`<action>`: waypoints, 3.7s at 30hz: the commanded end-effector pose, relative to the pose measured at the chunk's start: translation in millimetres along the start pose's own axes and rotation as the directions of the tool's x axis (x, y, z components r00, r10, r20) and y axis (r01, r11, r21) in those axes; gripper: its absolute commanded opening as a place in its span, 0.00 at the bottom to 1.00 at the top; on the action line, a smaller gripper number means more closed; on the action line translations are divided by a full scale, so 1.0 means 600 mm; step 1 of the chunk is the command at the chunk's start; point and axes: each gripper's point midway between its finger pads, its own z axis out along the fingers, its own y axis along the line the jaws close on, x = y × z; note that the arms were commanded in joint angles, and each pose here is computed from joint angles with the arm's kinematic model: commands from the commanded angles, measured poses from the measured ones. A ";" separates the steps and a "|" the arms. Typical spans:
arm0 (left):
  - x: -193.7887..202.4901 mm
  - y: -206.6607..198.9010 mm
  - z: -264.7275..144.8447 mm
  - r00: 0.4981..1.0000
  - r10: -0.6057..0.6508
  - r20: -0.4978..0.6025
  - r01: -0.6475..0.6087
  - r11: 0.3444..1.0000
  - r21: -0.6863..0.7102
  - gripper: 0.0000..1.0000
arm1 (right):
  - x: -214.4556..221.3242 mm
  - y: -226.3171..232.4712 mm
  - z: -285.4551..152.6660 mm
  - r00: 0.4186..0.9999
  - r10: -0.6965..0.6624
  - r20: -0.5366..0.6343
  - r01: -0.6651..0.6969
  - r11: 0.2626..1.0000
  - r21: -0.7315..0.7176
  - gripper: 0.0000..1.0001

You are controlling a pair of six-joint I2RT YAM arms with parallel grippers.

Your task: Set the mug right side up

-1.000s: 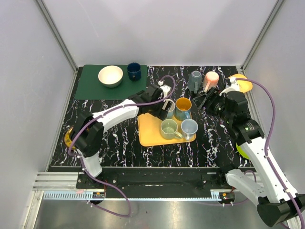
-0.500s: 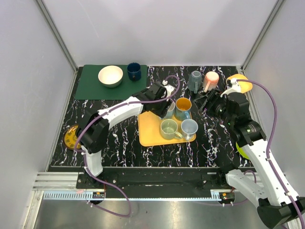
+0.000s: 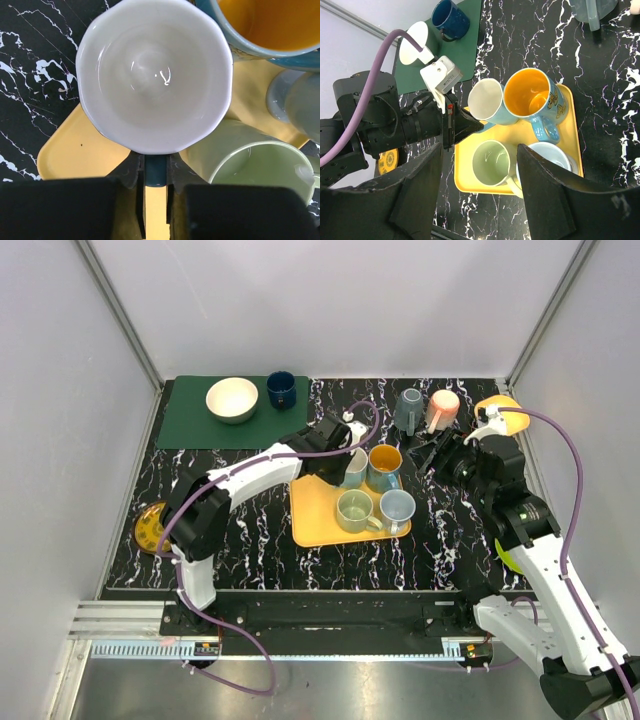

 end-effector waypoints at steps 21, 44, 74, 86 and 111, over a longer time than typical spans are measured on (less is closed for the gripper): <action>-0.186 0.002 -0.368 0.809 -0.162 0.565 0.190 0.982 0.009 0.00 | -0.025 0.110 -0.021 0.999 -0.032 -0.007 0.029 0.954 -0.298 0.67; -0.212 -0.146 -0.607 0.492 -0.784 0.379 -0.158 0.348 0.924 0.00 | 0.010 0.273 -0.102 0.961 -0.017 -0.275 -0.224 0.532 -0.817 0.75; -0.193 -0.233 -0.567 0.595 -0.725 0.347 -0.129 0.339 0.932 0.00 | -0.023 0.327 -0.029 0.967 0.091 -0.238 -0.251 0.502 -0.828 0.33; -0.169 -0.244 -0.574 0.626 -0.703 0.337 -0.164 0.304 0.938 0.00 | -0.024 0.345 -0.037 0.964 0.043 -0.262 -0.255 0.433 -0.865 0.00; -0.149 -0.242 -0.587 0.596 -0.715 0.366 -0.207 0.304 0.930 0.00 | -0.066 0.310 -0.009 0.961 0.246 -0.127 -0.249 0.565 -0.787 0.28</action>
